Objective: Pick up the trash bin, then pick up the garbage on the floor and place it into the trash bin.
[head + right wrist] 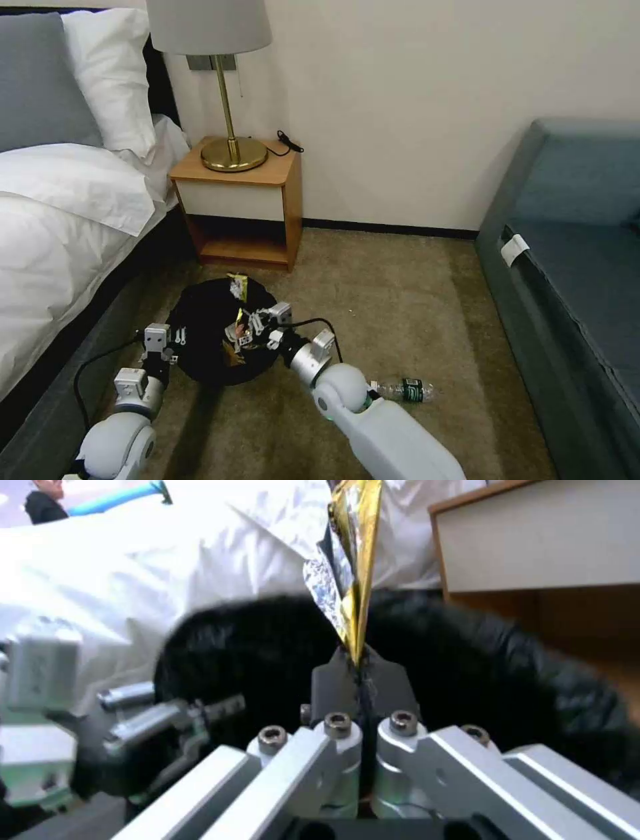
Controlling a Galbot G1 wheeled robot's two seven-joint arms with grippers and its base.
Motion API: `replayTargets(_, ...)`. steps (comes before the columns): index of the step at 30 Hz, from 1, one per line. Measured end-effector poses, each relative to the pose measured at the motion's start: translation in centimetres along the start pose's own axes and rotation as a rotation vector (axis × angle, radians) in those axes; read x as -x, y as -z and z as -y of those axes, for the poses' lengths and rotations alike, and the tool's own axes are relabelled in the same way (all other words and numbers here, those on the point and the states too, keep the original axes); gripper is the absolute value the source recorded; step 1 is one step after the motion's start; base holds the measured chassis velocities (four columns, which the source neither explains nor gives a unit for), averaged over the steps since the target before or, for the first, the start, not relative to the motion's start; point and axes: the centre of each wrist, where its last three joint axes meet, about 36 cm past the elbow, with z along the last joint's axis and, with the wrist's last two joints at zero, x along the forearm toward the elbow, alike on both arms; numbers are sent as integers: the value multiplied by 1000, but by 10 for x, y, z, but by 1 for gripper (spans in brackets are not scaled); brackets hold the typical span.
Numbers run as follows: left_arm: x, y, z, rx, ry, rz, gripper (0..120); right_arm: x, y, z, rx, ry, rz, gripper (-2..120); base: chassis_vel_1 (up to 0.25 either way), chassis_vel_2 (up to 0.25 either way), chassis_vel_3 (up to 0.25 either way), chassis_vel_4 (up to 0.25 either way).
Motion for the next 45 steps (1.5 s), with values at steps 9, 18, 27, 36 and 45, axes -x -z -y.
replayTargets(9, -2, 2, 2, -2, -22, 9, 4, 6, -14, 6, -24, -38, -25, 0, 0, 0, 0, 0)
replayTargets(18, 1, 3, 4, -3, -30, 13, 4, 3, -17, 11, -31, -69, -47, 0, 0, 0, 0, 0)
replayTargets(27, 4, 0, 2, 3, -29, 5, 4, 1, -14, 14, -22, -75, -71, 34, 0, 0, 0, 0)
replayTargets(36, 3, -1, 1, 3, -26, 1, 4, -2, -17, 10, -25, -69, -75, 68, 0, 0, 0, 0)
replayTargets(45, 3, -1, 0, 2, -24, 3, 4, -7, -18, 8, -36, -63, -78, 98, 0, 0, 0, 0)
